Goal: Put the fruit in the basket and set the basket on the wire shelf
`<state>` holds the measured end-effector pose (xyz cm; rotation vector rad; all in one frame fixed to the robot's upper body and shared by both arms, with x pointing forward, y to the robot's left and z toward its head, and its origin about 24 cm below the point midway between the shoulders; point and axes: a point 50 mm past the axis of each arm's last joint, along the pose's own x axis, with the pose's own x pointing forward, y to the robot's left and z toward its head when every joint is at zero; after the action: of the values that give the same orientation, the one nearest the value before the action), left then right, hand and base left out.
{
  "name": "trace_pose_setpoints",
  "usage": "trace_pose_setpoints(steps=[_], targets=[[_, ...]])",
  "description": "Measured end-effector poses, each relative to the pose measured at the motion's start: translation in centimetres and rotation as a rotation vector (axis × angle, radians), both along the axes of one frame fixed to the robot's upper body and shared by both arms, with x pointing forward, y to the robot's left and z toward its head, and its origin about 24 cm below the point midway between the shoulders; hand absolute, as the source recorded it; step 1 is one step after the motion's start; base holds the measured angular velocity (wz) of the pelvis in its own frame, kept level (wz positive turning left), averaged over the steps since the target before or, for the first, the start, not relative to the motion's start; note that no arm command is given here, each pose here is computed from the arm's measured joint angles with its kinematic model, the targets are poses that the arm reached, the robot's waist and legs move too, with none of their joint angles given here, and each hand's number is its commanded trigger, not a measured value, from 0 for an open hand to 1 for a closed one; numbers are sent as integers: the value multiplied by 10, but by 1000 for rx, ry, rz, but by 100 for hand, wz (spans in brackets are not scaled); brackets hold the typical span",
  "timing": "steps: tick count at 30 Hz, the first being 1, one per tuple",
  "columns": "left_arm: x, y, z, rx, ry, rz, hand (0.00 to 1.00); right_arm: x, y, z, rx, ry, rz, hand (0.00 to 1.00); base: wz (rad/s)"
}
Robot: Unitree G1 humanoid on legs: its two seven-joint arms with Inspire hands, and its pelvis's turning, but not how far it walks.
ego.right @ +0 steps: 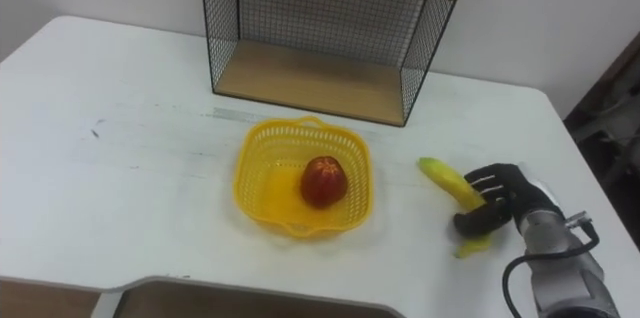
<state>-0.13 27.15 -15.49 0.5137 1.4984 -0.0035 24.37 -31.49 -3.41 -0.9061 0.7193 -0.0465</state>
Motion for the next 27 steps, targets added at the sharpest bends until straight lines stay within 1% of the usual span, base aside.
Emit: trace_pose_setpoints(steps=[4, 10, 19, 23, 27], targets=[[1, 2, 1, 5, 1, -8, 0, 0, 0, 0, -13, 17, 4, 100, 1], [9, 3, 1, 7, -16, -14, 0, -1, 0, -1, -8, 25, 1, 100, 0], [9, 4, 1, 13, -12, -24, 0, -1, 0, -2, 10, 21, -8, 100, 0], [11, 4, 1, 13, -18, -26, 0, 1, 1, 1, 33, -9, -20, 100, -5], [21, 4, 2, 14, -42, -33, 0, 9, 8, 12, 58, -74, 5, 100, -6]])
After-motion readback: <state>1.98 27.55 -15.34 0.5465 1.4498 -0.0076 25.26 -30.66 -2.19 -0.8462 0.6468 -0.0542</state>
